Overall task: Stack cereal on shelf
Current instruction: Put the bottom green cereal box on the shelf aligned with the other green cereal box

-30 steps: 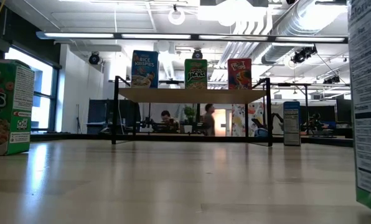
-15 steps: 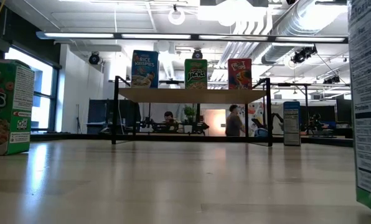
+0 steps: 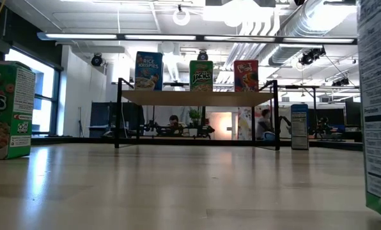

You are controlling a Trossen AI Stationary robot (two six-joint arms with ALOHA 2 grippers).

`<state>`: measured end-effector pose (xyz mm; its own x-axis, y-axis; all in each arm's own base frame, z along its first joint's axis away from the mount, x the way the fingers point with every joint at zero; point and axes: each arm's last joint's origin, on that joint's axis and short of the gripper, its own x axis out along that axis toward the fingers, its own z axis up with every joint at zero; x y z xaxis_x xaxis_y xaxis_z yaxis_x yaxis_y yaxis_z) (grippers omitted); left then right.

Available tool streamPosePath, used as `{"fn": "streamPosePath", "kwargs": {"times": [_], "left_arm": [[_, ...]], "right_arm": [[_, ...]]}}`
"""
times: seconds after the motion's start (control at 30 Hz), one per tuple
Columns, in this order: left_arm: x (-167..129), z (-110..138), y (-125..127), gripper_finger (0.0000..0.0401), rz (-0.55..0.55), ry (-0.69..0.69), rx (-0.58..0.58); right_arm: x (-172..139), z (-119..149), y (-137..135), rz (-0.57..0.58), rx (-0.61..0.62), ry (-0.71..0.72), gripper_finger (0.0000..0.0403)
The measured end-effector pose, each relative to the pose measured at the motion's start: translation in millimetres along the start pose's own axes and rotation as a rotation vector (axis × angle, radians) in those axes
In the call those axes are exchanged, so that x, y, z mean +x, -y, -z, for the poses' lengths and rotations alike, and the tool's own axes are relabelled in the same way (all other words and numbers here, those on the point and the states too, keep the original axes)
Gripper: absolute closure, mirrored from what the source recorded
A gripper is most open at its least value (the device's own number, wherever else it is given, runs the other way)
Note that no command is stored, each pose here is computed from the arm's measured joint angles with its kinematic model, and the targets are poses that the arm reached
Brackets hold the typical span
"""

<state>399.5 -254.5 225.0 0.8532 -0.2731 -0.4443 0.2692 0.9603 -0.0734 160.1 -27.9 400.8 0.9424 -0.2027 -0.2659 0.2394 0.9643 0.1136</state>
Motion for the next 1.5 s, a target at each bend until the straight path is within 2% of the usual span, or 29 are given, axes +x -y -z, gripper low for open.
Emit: {"fn": "streamPosePath", "kwargs": {"times": [0.97, 1.5], "left_arm": [[27, 23, -10, 0.0130, 0.009, -0.027, 0.009], [36, 29, -22, 0.0140, 0.024, -0.054, -0.042]], "right_arm": [[0, 1, 0, 0.001, 0.000, -0.006, 0.0171], [0, 1, 0, 0.001, 0.000, -0.006, 0.0171]]}}
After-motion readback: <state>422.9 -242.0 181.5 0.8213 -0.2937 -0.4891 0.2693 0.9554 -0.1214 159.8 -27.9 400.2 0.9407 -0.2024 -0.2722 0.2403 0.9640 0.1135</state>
